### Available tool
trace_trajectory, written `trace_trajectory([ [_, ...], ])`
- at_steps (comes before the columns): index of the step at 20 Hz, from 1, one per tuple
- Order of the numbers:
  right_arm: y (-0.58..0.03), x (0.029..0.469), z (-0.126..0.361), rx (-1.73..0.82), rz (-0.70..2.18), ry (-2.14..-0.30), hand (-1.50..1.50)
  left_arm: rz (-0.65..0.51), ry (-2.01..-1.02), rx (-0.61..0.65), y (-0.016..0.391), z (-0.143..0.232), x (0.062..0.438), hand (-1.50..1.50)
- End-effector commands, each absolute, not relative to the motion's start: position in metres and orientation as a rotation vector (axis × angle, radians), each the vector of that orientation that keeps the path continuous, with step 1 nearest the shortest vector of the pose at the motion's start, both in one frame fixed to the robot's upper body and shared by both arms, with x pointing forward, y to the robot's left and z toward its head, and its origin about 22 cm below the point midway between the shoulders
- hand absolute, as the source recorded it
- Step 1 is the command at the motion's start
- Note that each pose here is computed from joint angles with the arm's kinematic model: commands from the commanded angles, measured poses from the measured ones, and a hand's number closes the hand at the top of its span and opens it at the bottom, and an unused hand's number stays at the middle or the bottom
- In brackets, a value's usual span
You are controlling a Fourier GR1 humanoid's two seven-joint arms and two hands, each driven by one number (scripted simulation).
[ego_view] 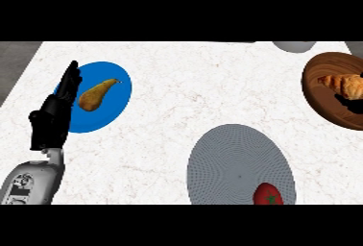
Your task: Pick the croissant from the placemat and place it in the bowl
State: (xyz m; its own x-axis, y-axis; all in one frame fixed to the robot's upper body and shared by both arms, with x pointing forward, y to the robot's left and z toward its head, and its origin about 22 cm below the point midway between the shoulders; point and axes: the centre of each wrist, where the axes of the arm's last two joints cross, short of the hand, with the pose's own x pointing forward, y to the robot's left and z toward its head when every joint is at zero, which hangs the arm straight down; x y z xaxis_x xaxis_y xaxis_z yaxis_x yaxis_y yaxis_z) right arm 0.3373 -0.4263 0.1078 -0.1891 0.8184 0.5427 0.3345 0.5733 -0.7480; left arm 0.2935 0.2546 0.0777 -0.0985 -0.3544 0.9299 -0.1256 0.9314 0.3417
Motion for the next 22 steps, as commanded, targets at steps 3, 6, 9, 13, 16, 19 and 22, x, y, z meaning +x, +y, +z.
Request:
trace_trajectory([
  [3,-0.434,0.366,0.081,-1.057,0.618,-1.697,1.50,-0.204,-1.687,0.351,0.254,0.076,0.297,0.00],
  [6,-0.444,0.369,0.079,-0.946,0.514,-1.630,1.50,-0.221,-1.687,0.336,0.242,0.088,0.302,0.00],
  [9,-0.446,0.370,0.073,-0.835,0.533,-1.593,-1.50,-0.214,-1.694,0.342,0.242,0.089,0.302,0.00],
  [13,-0.439,0.380,0.078,-0.680,0.500,-1.665,-1.50,-0.225,-1.696,0.315,0.244,0.096,0.304,0.00],
  [16,-0.452,0.367,0.064,-0.604,0.435,-1.736,-1.50,-0.206,-1.683,0.349,0.249,0.075,0.295,0.00],
  [19,-0.456,0.374,0.084,-0.588,0.358,-1.819,-1.50,-0.203,-1.682,0.331,0.249,0.087,0.298,0.00],
  [22,-0.479,0.361,0.090,-0.565,0.296,-1.806,-1.50,-0.207,-1.692,0.341,0.249,0.087,0.298,0.00],
])
